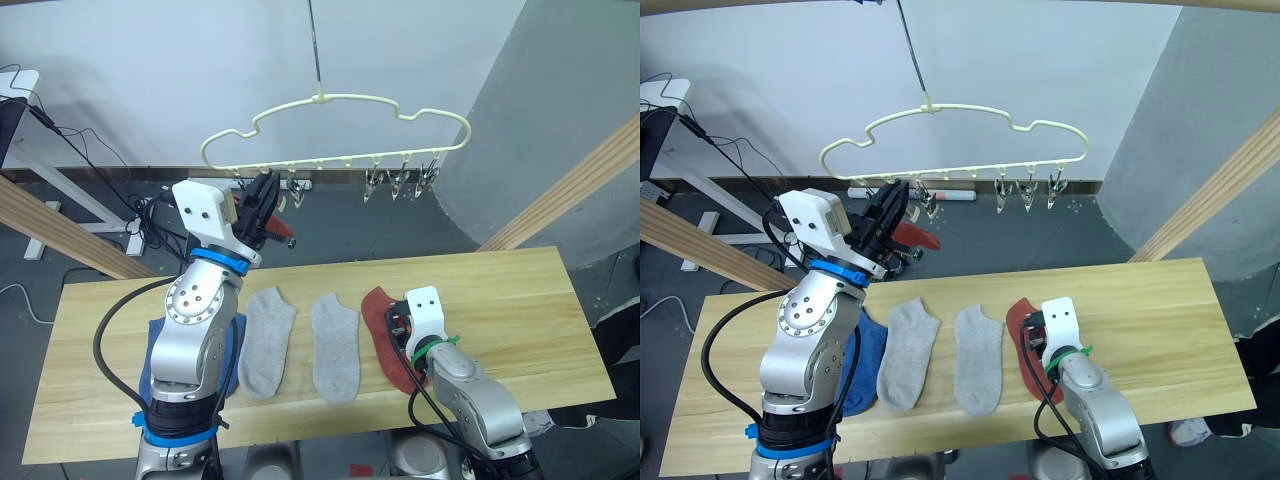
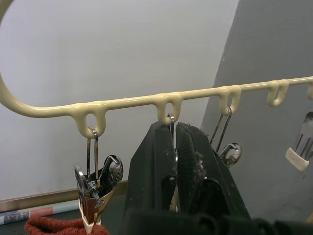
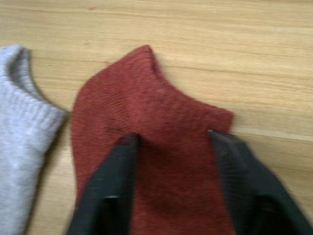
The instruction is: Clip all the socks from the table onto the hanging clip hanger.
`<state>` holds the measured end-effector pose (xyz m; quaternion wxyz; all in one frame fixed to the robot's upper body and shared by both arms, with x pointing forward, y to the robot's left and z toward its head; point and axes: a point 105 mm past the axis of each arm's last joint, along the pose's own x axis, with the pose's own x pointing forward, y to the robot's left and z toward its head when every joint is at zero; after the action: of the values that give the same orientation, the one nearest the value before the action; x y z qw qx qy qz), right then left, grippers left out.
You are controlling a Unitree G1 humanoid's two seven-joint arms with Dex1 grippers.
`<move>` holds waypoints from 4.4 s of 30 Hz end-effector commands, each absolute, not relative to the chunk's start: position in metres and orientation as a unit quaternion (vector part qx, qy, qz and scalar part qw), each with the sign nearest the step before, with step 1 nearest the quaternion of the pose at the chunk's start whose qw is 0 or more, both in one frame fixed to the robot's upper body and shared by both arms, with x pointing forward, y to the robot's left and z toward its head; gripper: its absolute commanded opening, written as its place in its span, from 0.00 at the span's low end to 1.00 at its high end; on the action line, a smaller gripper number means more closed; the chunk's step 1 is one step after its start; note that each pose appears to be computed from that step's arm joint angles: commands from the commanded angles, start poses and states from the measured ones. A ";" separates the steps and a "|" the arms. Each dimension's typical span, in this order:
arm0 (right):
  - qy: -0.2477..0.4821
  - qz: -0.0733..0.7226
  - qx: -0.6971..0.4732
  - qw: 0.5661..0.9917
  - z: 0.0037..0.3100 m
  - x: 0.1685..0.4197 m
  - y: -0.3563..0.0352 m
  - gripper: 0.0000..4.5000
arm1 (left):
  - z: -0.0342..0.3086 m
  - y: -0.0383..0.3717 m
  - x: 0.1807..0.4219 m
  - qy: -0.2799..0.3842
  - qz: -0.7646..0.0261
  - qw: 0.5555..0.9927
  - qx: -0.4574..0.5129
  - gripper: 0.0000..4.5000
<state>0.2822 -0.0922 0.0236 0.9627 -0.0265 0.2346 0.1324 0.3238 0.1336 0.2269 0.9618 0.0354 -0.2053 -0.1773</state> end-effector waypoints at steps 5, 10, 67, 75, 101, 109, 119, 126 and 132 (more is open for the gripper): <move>0.242 0.146 -0.049 0.958 0.013 0.277 -0.088 0.01 | 0.240 0.134 0.316 -0.226 -0.191 0.954 0.038 0.00; 0.215 0.159 -0.046 0.963 0.025 0.275 -0.083 0.01 | 0.240 0.135 0.316 -0.225 -0.192 0.954 0.038 0.00; -0.132 0.392 -0.194 0.890 0.178 0.301 0.023 0.01 | 0.252 0.128 0.302 -0.141 -0.303 0.940 -0.065 0.00; -0.139 0.389 -0.190 0.891 0.183 0.303 0.026 0.01 | 0.250 0.129 0.302 -0.140 -0.301 0.941 -0.063 0.00; -0.130 0.401 -0.176 0.889 0.181 0.302 0.030 0.30 | 0.242 0.144 0.298 -0.141 -0.281 0.949 -0.024 0.85; -0.102 0.419 -0.208 0.878 0.166 0.294 0.010 0.62 | 0.236 0.145 0.291 -0.154 -0.267 0.951 0.009 0.85; -0.083 0.443 -0.224 0.864 0.173 0.266 -0.046 0.62 | 0.221 0.134 0.280 -0.174 -0.268 0.946 0.046 0.85; -0.083 0.460 -0.208 0.859 0.186 0.248 -0.070 0.62 | 0.217 0.119 0.279 -0.191 -0.276 0.941 0.047 0.85; -0.076 0.453 -0.199 0.866 0.193 0.241 -0.083 0.62 | 0.215 0.109 0.283 -0.208 -0.269 0.940 0.039 0.85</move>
<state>0.2490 -0.0817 0.1836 0.8677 -0.1982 -0.0589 0.4520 0.2865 0.1130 0.2079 0.9443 0.0376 -0.1832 -0.2708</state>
